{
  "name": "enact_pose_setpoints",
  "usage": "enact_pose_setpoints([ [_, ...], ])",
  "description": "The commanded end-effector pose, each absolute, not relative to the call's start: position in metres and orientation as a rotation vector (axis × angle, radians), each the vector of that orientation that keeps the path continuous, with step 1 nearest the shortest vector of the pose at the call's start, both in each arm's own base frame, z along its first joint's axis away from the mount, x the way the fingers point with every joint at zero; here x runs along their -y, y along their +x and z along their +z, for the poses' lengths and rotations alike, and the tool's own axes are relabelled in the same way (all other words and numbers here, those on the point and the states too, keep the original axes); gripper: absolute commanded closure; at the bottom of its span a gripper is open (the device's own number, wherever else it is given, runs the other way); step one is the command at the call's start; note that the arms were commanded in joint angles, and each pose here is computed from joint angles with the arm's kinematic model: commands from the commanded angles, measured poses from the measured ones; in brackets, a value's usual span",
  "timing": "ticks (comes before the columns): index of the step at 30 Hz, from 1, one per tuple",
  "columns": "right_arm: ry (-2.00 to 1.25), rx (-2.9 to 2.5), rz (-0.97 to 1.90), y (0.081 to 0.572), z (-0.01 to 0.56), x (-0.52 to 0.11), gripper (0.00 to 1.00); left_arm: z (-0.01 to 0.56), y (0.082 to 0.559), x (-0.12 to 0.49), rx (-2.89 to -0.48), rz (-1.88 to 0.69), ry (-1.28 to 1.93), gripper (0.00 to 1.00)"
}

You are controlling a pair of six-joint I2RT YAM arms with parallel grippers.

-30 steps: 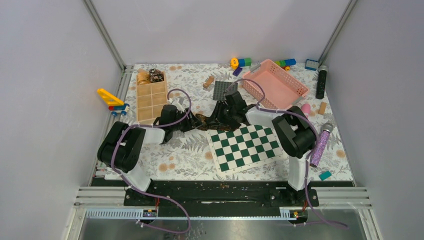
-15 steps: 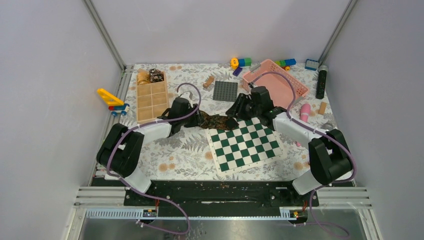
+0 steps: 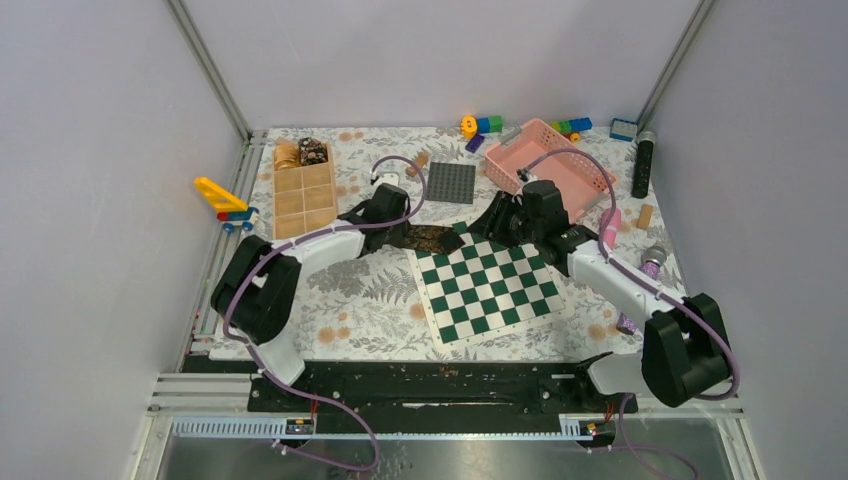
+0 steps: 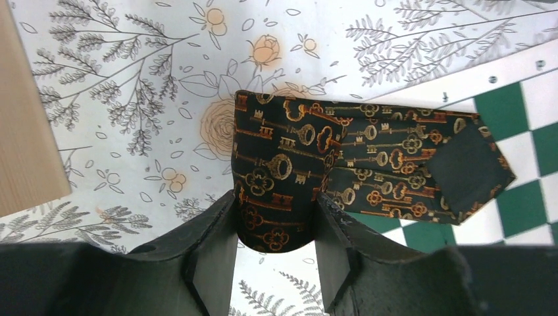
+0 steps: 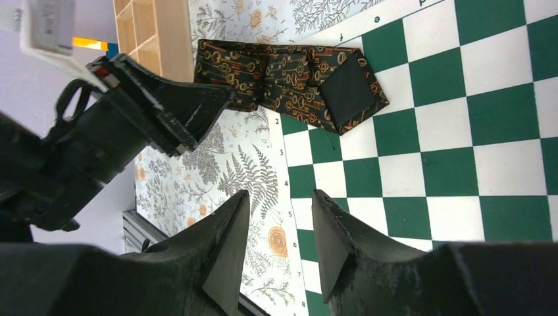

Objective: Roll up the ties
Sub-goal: Roll the tie at the center of the board.

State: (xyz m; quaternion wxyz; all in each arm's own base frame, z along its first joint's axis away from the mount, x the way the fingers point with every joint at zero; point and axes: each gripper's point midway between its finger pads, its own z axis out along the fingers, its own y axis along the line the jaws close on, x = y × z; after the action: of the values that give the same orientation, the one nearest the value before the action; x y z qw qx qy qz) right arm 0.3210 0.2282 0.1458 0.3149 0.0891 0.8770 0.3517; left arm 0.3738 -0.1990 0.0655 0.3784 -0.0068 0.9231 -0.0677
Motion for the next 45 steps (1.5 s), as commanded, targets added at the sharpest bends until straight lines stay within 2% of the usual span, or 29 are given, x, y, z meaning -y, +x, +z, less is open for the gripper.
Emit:
enact_pose_setpoints([
  [1, 0.228, -2.290, 0.881, 0.315, 0.155, -0.215, 0.52, 0.074, 0.389, 0.186, -2.322, 0.034, -0.013, 0.58],
  [16, 0.267, -2.223, 0.835, 0.298, 0.175, -0.189, 0.52, 0.077, 0.395, 0.191, -2.275, 0.376, 0.071, 0.59],
  [21, 0.315, -2.136, 0.783, 0.290, 0.200, -0.169, 0.51, 0.078, 0.395, 0.197, -2.256, 0.470, 0.106, 0.61],
  [28, 0.328, -2.001, 0.662, 0.271, 0.244, -0.134, 0.46, 0.073, 0.395, 0.208, -2.247, 0.579, 0.170, 0.62],
  [36, 0.332, -1.967, 0.595, 0.257, 0.255, -0.115, 0.43, 0.062, 0.393, 0.219, -2.258, 0.657, 0.224, 0.62],
  [45, 0.342, -1.992, 0.587, 0.254, 0.244, -0.114, 0.40, 0.058, 0.383, 0.240, -2.294, 0.615, 0.283, 0.46],
])
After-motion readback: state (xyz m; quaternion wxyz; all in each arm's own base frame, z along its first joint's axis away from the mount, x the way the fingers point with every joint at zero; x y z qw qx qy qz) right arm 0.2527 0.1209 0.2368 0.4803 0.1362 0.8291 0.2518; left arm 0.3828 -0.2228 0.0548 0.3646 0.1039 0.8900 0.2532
